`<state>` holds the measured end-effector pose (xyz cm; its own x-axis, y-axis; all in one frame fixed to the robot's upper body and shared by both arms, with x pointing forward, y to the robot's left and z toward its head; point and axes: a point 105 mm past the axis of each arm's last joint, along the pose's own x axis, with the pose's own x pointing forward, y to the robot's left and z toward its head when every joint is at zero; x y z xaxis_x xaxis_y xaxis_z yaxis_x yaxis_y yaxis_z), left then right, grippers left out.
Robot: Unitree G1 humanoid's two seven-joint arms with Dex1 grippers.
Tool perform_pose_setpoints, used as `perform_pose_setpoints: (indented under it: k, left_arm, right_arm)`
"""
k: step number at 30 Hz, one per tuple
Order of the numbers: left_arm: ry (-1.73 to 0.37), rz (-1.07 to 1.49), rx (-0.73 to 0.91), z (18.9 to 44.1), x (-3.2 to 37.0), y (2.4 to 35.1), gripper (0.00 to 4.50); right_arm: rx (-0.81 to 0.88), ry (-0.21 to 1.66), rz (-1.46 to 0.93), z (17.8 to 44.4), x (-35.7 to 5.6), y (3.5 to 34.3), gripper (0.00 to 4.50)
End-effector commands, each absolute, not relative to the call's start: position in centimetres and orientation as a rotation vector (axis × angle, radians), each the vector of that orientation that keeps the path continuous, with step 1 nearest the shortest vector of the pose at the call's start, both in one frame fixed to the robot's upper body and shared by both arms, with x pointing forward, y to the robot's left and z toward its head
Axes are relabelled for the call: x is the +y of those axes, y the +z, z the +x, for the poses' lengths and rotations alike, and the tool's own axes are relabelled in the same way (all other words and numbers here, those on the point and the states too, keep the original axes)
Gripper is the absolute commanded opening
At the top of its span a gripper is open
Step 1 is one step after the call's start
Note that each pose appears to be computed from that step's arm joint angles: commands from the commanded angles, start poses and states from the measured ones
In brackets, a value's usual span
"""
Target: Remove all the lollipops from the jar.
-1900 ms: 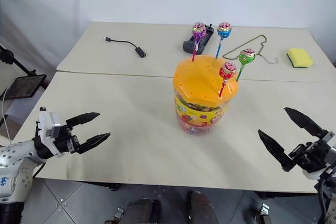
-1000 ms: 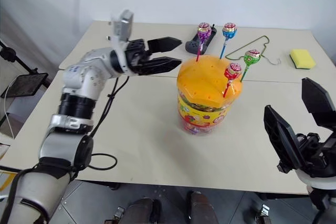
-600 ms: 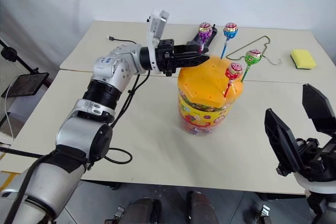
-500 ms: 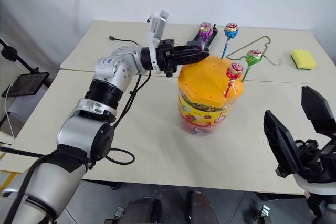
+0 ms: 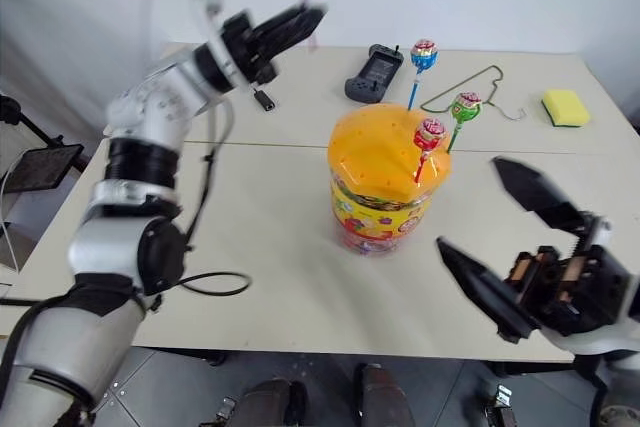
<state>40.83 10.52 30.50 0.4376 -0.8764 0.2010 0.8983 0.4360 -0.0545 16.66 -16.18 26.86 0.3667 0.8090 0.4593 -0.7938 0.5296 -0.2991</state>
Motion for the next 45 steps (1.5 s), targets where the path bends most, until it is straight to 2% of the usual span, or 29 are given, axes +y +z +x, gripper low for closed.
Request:
perform_pose_setpoints:
  k: [1, 2, 3, 5, 7, 13, 14, 16, 21, 25, 28, 29, 31, 33, 36, 40, 45]
  left_arm:
    - [-0.822, -0.021, -0.008, 40.5, 17.8, 27.8, 0.03]
    - [-0.691, 0.037, 0.111, 39.6, 21.6, 24.9, 0.03]
    - [-0.609, 0.080, 0.192, 38.6, 23.9, 23.2, 0.03]
    - [-0.511, 0.136, 0.370, 35.1, 27.5, 18.8, 0.03]
    - [-0.484, 0.132, 0.480, 32.6, 28.3, 16.4, 0.03]
    - [-0.454, 0.040, 0.599, 29.6, 29.0, 12.0, 0.03]
    - [-0.455, 0.028, 0.594, 29.5, 29.0, 11.8, 0.25]
    - [-0.463, 0.010, 0.560, 29.8, 28.7, 12.1, 0.67]
    - [-0.542, 0.045, 0.466, 30.4, 28.6, 13.3, 2.26]
    - [-0.671, 0.131, 0.260, 30.8, 28.5, 16.9, 3.50]
    - [-0.737, 0.147, 0.182, 30.8, 28.3, 18.1, 4.48]
    - [-0.763, 0.154, 0.157, 30.8, 28.0, 18.4, 4.48]
    - [-0.935, 0.063, 0.056, 29.9, 25.8, 20.9, 4.48]
    - [-1.132, -0.009, -0.033, 28.7, 22.8, 23.0, 4.48]
    - [-1.259, -0.054, -0.208, 27.6, 19.7, 25.3, 4.48]
    - [-1.368, -0.179, -0.293, 25.8, 16.6, 26.3, 4.48]
    - [-1.383, -0.197, -0.298, 25.4, 15.5, 25.6, 4.48]
  right_arm:
    - [-0.540, 1.187, -0.073, 16.6, -15.4, 25.8, 4.50]
    - [-0.497, 1.235, -0.090, 16.8, -15.2, 25.0, 4.50]
    - [-0.468, 1.267, -0.100, 16.9, -15.1, 24.4, 4.50]
    - [-0.394, 1.328, -0.154, 17.1, -15.3, 22.9, 4.50]
    - [-0.366, 1.339, -0.169, 17.3, -15.7, 22.3, 4.50]
    - [-0.322, 1.314, -0.190, 18.3, -16.6, 21.8, 4.50]
    - [-0.323, 1.303, -0.191, 18.5, -16.7, 21.8, 4.50]
    - [-0.331, 1.279, -0.181, 18.7, -17.0, 22.0, 4.50]
    - [-0.366, 1.175, -0.148, 18.9, -18.0, 23.0, 4.50]
    - [-0.416, 1.034, -0.118, 19.6, -19.3, 24.3, 4.50]
    - [-0.425, 0.982, -0.097, 20.1, -19.7, 24.9, 4.50]
    - [-0.419, 0.973, -0.090, 20.2, -19.8, 24.9, 4.50]
    - [-0.342, 0.928, -0.067, 21.2, -19.8, 24.6, 4.50]
    - [-0.343, 0.938, -0.049, 21.9, -18.9, 25.3, 4.50]
    - [-0.341, 0.953, -0.043, 22.8, -18.2, 26.1, 4.50]
    - [-0.297, 0.943, -0.056, 24.0, -17.9, 25.9, 4.50]
    - [-0.293, 0.980, -0.048, 23.9, -17.6, 25.7, 4.50]
